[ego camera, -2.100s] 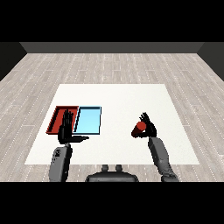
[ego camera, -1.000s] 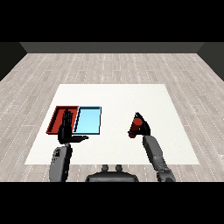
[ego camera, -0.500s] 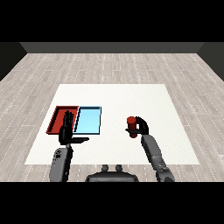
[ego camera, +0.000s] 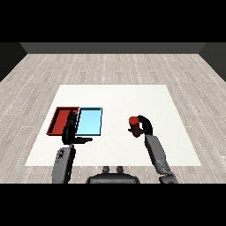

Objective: Pick the red can and put it in the red box

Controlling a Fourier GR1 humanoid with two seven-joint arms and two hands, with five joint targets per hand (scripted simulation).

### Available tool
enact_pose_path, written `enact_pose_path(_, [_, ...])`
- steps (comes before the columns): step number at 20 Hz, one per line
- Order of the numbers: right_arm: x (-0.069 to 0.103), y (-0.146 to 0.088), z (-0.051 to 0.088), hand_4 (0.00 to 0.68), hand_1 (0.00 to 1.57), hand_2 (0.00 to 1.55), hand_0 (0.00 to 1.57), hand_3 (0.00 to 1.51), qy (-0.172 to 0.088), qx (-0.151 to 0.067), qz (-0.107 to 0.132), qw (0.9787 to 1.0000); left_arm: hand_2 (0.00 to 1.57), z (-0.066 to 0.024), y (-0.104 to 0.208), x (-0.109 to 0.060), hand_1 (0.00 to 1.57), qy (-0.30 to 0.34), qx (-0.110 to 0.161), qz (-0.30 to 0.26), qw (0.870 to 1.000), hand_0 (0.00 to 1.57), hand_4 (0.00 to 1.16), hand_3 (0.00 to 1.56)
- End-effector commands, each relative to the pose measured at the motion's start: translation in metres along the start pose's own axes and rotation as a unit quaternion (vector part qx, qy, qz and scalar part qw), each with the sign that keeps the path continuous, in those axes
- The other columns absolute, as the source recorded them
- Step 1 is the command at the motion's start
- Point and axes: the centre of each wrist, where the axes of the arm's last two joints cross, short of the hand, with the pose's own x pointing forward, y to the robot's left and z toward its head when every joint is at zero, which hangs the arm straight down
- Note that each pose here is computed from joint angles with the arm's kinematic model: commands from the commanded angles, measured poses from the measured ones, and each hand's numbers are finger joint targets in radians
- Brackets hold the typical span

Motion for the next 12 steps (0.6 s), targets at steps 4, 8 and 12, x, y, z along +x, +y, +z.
enact_pose_path(4, [0.043, -0.012, 0.01, 0.622, 1.44, 1.43, 1.44, 1.38, -0.05, 0.01, 0.011, 0.9986, 0.0, -0.0012, 0.007, 0.02, 0.0, 0.014, -0.032, -0.001, 0.999, 0.0, 0.0, 0.0])
enact_pose_path(8, [0.065, -0.015, 0.003, 0.659, 1.46, 1.44, 1.46, 1.39, -0.085, 0.006, -0.009, 0.9964, 0.0, -0.0116, -0.036, 0.008, 0.0, 0.028, -0.044, 0.011, 0.999, 0.0, 0.0, 0.0])
enact_pose_path(12, [0.087, 0.011, 0.01, 0.651, 1.44, 1.43, 1.44, 1.39, -0.103, 0.009, -0.011, 0.9946, 0.0, -0.0028, -0.043, 0.007, 0.0, 0.043, -0.051, 0.01, 0.998, 0.0, 0.0, 0.0])
